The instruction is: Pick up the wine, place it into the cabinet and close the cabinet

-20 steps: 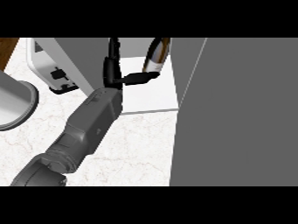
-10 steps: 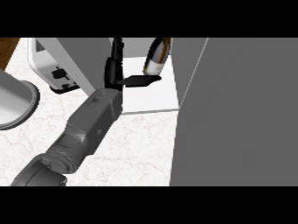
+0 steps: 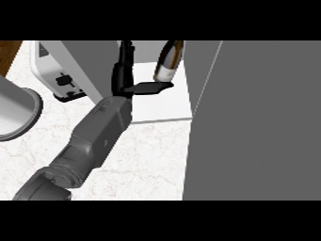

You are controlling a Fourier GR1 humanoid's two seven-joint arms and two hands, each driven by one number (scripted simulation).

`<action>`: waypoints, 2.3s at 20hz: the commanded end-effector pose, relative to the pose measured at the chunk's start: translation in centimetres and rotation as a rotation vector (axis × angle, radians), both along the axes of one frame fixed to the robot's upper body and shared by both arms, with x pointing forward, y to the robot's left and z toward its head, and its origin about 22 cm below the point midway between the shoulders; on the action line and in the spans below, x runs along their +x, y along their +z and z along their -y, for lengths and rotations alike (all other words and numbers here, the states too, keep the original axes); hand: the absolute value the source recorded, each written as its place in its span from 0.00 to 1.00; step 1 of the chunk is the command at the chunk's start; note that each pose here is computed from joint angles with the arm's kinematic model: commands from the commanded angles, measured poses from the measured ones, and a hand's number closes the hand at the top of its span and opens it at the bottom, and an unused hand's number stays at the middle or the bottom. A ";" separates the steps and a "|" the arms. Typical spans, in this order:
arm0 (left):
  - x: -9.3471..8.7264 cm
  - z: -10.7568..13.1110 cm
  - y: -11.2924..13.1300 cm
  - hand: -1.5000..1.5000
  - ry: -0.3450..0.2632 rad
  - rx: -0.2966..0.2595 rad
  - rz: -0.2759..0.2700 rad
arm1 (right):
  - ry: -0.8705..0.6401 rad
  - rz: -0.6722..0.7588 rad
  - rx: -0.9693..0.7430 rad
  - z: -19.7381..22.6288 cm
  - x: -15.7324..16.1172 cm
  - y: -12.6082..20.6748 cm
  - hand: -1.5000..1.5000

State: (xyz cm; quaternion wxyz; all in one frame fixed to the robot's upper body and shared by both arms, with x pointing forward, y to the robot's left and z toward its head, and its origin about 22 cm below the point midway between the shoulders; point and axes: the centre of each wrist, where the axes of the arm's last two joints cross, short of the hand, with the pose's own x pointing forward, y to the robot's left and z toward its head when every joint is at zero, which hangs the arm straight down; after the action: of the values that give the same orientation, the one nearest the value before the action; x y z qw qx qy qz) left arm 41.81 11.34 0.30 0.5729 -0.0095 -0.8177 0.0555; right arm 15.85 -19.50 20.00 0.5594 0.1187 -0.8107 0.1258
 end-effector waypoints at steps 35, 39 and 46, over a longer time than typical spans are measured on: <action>-19.4 5.6 -0.3 0.00 -0.028 -0.104 -0.003 | -0.092 0.020 0.001 1.7 -1.3 1.2 0.00; -22.0 4.0 1.5 0.00 -0.017 -0.125 -0.013 | -0.077 -0.002 0.006 1.8 -2.1 0.7 0.00; -25.5 0.3 3.5 0.00 -0.100 -0.143 0.020 | 0.002 -0.047 -0.009 1.4 -2.5 0.5 0.00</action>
State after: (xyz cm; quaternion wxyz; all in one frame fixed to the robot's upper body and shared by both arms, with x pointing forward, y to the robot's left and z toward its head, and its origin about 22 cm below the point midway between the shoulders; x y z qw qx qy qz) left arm 17.57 9.17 2.37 0.5697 -0.0807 -0.8123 0.0948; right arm 15.15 -21.03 19.73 0.5801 0.0719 -0.8025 0.1196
